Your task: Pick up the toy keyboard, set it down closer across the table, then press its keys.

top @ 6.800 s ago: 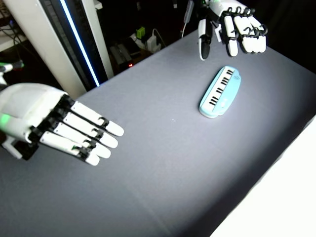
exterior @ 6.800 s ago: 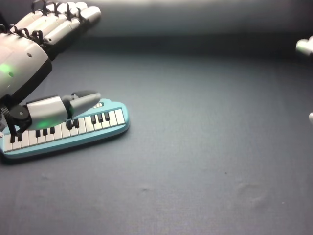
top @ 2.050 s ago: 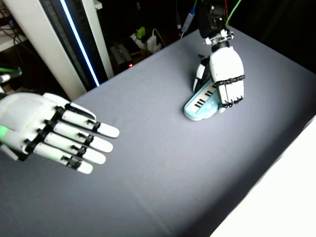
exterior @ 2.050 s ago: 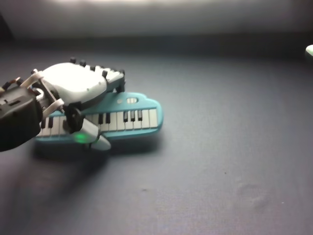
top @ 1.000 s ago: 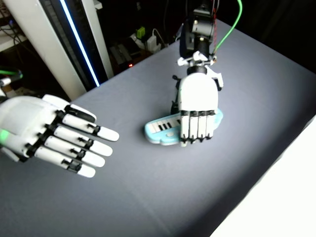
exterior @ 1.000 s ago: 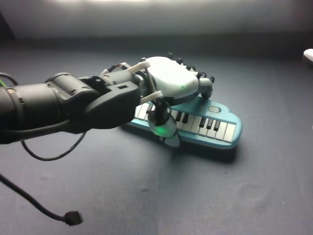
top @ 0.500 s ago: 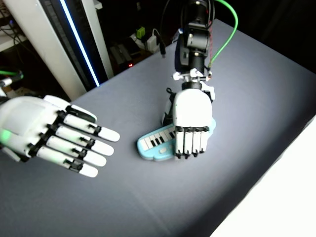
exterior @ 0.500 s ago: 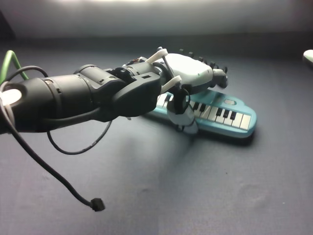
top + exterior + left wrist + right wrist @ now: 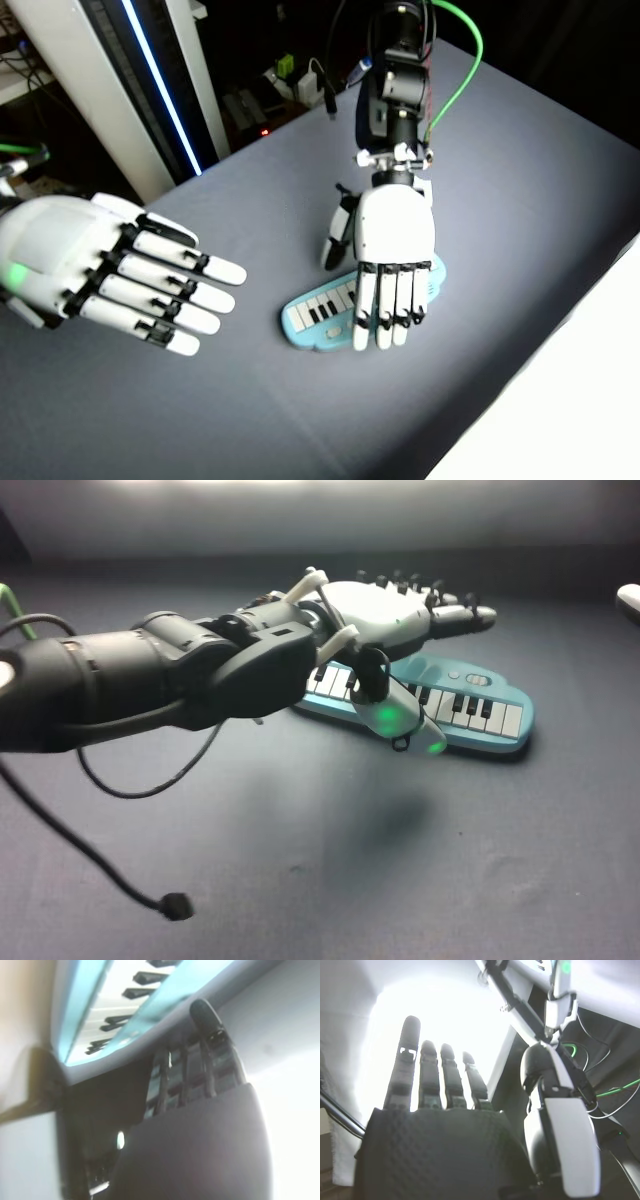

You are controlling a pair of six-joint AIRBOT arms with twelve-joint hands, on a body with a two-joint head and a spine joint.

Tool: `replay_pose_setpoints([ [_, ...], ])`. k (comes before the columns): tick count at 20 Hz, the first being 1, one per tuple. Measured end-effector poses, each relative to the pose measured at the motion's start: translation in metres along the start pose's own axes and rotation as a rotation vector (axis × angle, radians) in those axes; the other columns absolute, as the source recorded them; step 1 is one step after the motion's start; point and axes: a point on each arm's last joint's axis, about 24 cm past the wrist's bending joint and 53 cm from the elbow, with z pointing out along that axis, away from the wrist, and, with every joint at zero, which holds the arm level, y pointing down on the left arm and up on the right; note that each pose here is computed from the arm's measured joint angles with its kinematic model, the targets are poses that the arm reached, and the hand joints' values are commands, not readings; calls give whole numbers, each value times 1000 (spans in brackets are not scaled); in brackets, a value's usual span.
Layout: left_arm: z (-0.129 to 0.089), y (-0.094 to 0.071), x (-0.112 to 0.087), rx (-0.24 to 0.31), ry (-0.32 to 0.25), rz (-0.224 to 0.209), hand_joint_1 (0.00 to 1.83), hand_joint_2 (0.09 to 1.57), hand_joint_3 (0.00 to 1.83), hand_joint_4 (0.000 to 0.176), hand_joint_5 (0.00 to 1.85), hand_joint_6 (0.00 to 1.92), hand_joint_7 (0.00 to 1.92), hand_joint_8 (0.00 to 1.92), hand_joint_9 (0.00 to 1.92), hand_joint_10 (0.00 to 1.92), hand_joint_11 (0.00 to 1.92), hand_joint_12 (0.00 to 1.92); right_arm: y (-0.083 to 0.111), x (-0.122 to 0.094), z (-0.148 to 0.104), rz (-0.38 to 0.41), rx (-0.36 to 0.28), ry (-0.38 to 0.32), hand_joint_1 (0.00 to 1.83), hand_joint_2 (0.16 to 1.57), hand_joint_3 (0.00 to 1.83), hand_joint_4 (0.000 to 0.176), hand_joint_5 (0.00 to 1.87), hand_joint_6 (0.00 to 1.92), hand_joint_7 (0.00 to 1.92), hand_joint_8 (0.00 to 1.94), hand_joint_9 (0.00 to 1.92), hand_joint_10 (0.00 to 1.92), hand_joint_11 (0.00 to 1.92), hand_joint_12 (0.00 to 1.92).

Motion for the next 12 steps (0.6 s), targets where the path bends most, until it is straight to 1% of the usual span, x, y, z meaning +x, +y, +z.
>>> replay_pose_setpoints([
  [1,-8,0,-6,11,-21,3,522,912,6,176,0,0,0,0,0,0,0,0,0,0,0,0,-1,1,383,1307,0,48,0,0,0,0,0,0,0,508],
  [2,-20,1,-18,28,-55,15,509,913,6,176,0,0,0,0,0,0,0,0,1,1,0,0,-3,4,375,1298,0,50,0,0,0,0,0,0,0,500],
  [3,-34,5,-32,47,-96,4,515,926,11,168,0,0,0,0,0,0,0,0,1,2,0,2,-5,7,377,1304,0,50,0,0,0,0,0,0,0,498],
  [4,-43,10,-42,54,-126,-15,518,979,10,153,0,0,0,0,0,0,0,0,3,3,0,4,-11,10,342,1302,0,44,0,0,0,0,0,0,0,621],
  [5,-57,16,-54,62,-162,-37,365,1054,34,139,0,0,0,0,0,0,0,0,4,4,0,3,-14,17,331,1306,0,53,0,0,0,0,0,0,0,684],
  [6,-66,20,-61,66,-183,-41,287,1118,21,128,0,0,0,0,0,0,0,0,5,6,0,7,-17,21,341,1309,0,47,0,0,0,0,0,0,0,700],
  [7,-82,26,-71,69,-215,-35,291,1184,14,114,0,0,0,0,0,0,0,0,5,9,-1,7,-16,32,354,1314,1,35,0,0,0,0,15,5,0,767],
  [8,-88,27,-75,72,-228,-32,220,1210,16,102,0,0,0,0,0,0,0,0,5,10,-1,7,-16,38,378,1320,2,28,0,0,0,0,13,3,0,775],
  [9,-100,28,-83,82,-255,-28,225,1228,18,93,0,0,0,0,0,0,0,0,6,12,0,7,-17,46,393,1321,1,29,0,0,0,0,6,1,0,746],
  [10,-107,30,-86,85,-270,-25,268,1247,20,113,0,0,0,0,0,0,0,0,7,13,1,9,-20,51,412,1305,0,43,0,0,0,0,4,1,0,679],
  [11,-122,38,-90,78,-290,-20,396,1294,24,89,0,0,0,0,0,0,0,0,10,15,4,17,-28,51,439,1296,0,50,0,0,0,0,0,0,0,436],
  [12,-129,42,-90,75,-299,-21,396,1294,24,89,0,0,0,0,0,0,0,0,11,18,7,16,-33,59,439,1296,0,50,0,0,0,0,0,0,0,436],
])
